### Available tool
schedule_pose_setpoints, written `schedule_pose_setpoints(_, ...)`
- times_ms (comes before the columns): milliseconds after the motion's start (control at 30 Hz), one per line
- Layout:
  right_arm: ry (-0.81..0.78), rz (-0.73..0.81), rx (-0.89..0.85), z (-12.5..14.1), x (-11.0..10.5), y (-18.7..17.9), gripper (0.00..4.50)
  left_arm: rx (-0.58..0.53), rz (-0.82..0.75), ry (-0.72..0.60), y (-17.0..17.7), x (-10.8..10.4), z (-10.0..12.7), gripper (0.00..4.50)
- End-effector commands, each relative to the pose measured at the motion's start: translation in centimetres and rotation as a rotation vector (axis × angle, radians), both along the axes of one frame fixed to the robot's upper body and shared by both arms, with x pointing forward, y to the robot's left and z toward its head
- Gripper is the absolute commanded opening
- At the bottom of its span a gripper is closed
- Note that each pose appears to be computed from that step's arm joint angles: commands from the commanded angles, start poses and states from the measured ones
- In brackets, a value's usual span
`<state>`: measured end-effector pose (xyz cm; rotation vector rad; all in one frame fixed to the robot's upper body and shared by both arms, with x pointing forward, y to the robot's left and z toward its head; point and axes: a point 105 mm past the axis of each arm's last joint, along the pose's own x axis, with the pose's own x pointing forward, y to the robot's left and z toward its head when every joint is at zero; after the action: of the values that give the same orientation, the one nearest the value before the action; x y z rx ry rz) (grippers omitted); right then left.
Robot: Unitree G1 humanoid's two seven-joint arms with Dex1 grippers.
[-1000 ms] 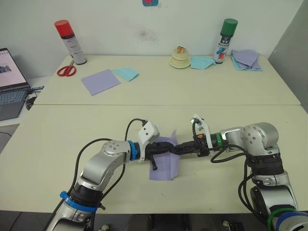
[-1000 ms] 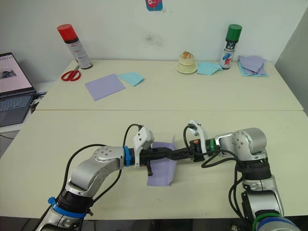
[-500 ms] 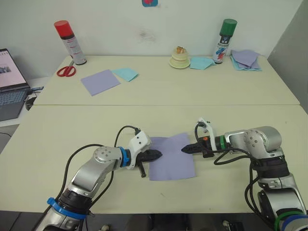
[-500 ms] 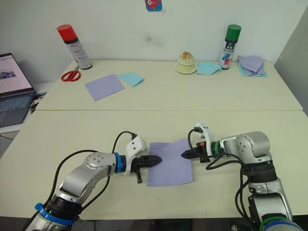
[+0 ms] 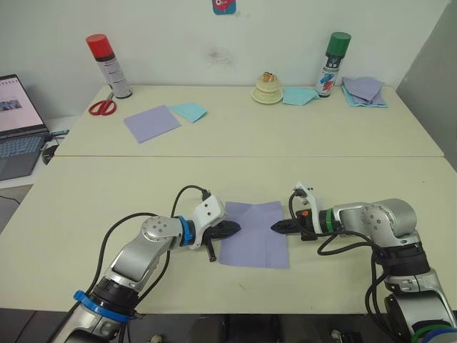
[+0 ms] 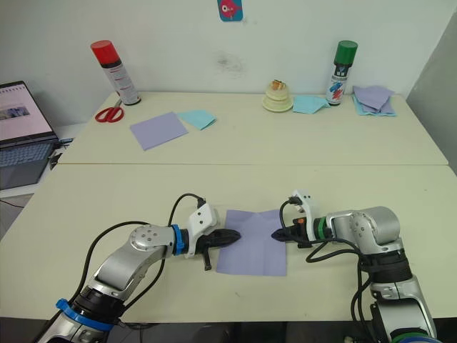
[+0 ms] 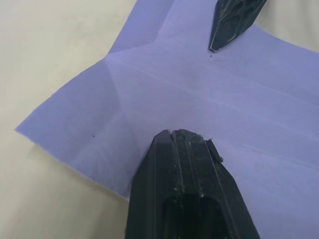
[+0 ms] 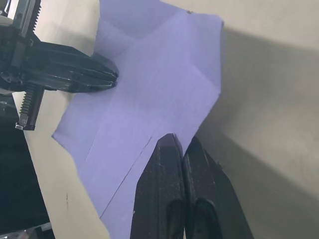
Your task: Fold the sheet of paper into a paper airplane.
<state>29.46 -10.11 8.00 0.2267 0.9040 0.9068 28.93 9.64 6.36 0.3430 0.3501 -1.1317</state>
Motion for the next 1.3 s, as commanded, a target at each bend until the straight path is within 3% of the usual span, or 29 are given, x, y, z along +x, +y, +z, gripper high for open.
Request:
schedule_pose_setpoints(33,-0.041,-0.038,-0.043,0.1,0.7,-1.4,0.19,0.075,0.045,0.056,1.3,0.0,-2.1,0.0)
schedule_pose_setpoints(133,-0.063,-0.057,-0.043,0.3,1.4,-1.6,0.76,0.073,0.043,0.055,1.3,0.0,-2.1,0.0)
schedule_pose_setpoints(267,-0.089,-0.039,-0.051,0.8,1.3,-2.2,2.16,0.073,0.043,0.055,1.2,0.0,-2.1,0.0)
schedule_pose_setpoints(367,-0.262,0.02,-0.127,2.7,2.0,-3.2,3.14,0.073,0.047,0.054,1.3,-0.1,-2.2,0.0)
schedule_pose_setpoints(433,-0.456,0.107,-0.129,5.5,2.6,-2.5,3.81,0.075,0.047,0.056,1.4,-0.2,-2.3,0.0)
schedule_pose_setpoints(500,-0.678,0.207,-0.142,8.0,3.0,-1.3,3.81,0.074,0.046,0.058,1.3,-0.4,-2.5,0.0)
schedule_pose_setpoints(567,-0.779,0.259,-0.07,9.4,2.7,0.2,3.81,0.071,0.045,0.06,1.2,-0.6,-2.6,0.0)
schedule_pose_setpoints(667,-0.775,0.271,0.104,9.3,1.3,2.7,3.15,0.065,0.042,0.067,0.9,-0.7,-2.6,0.0)
schedule_pose_setpoints(767,-0.823,0.332,0.074,6.3,0.5,4.5,2.1,0.063,0.039,0.07,0.8,-0.8,-2.7,0.0)
schedule_pose_setpoints(967,-0.755,0.291,0.029,0.7,0.1,5.4,0.02,0.069,0.033,0.071,0.6,-1.0,-2.8,0.0)
schedule_pose_setpoints(1167,-0.717,0.218,-0.116,-3.3,1.0,2.5,0.02,0.07,0.038,0.066,0.1,-0.9,-2.8,0.0)
schedule_pose_setpoints(1300,-0.747,0.044,-0.175,-3.2,3.0,-0.6,0.02,0.069,0.041,0.071,0.0,-1.0,-2.9,0.0)
